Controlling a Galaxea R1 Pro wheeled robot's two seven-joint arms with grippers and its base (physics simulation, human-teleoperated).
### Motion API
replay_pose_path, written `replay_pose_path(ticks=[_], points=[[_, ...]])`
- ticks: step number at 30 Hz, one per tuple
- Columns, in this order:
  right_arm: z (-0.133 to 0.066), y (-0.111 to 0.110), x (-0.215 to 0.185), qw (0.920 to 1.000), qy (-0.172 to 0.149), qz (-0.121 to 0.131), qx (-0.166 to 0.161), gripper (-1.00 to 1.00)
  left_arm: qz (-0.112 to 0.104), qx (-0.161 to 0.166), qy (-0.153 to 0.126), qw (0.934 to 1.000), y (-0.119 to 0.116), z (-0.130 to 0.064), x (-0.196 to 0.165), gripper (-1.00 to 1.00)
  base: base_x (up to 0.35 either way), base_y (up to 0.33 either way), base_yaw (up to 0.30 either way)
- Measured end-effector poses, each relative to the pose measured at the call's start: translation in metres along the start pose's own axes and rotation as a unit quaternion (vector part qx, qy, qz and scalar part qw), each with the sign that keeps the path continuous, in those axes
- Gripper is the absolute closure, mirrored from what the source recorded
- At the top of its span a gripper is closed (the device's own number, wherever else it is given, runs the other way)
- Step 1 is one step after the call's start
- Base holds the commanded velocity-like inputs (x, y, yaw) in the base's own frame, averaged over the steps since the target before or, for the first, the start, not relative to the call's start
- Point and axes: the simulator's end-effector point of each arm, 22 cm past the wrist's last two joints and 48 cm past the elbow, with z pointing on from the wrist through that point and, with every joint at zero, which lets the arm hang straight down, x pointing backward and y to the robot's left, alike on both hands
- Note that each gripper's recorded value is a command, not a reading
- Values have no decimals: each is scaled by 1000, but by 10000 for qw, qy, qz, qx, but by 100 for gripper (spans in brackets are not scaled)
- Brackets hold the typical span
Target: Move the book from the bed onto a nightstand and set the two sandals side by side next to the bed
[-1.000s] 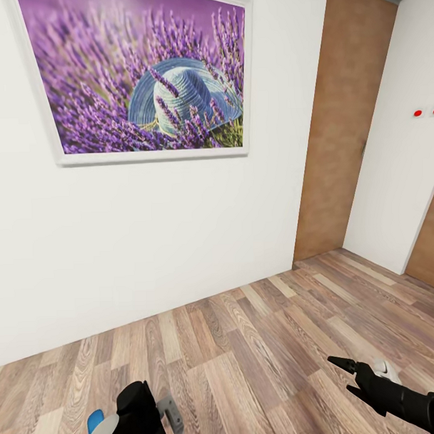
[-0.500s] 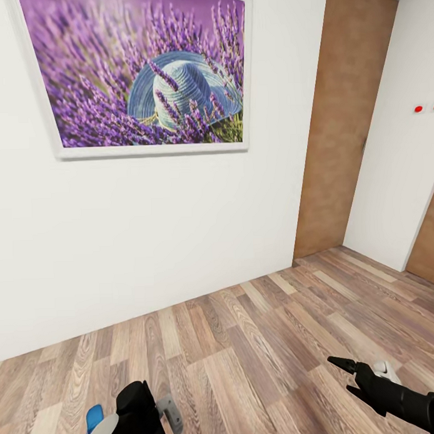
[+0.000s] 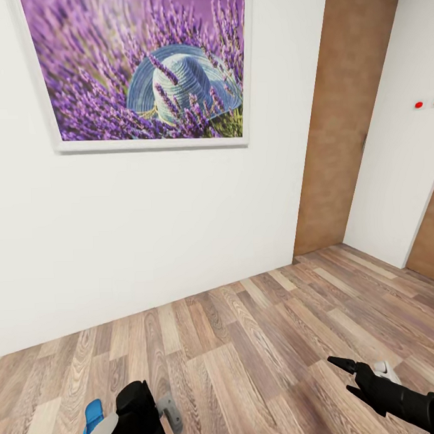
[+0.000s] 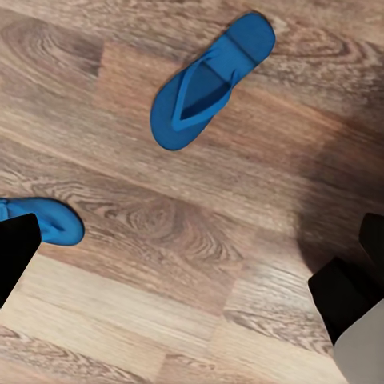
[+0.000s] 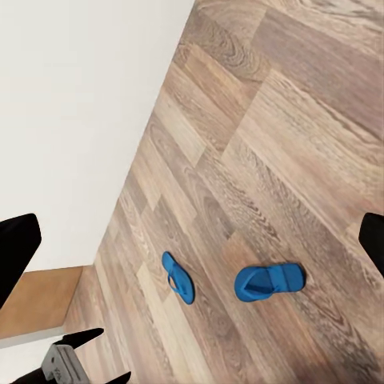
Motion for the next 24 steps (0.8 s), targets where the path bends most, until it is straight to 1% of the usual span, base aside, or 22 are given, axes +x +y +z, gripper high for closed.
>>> replay_pose_path(ticks=[11,17,20,21,22,24], points=[[9,-21,10,10000,3,-3,-1,-100,13,-11,-11,10000,-7,23,6,-100,0,0,0],[14,-33,17,10000,8,-10,21,-100,61,2,-77,10000,-14,34,3,-100,0,0,0],[16,-40,19,10000,5,-8,35,-100,209,4,-159,9997,-23,37,-7,-100,0,0,0],[16,-42,20,10000,2,-4,44,-100,319,-2,-180,9993,-27,38,-11,-100,0,0,0],[18,-49,22,10000,17,36,80,-100,519,-5,-201,9984,-34,39,-18,-100,0,0,0],[20,-54,25,9999,23,51,87,-100,566,-3,-204,9982,-37,43,-19,-100,0,0,0]])
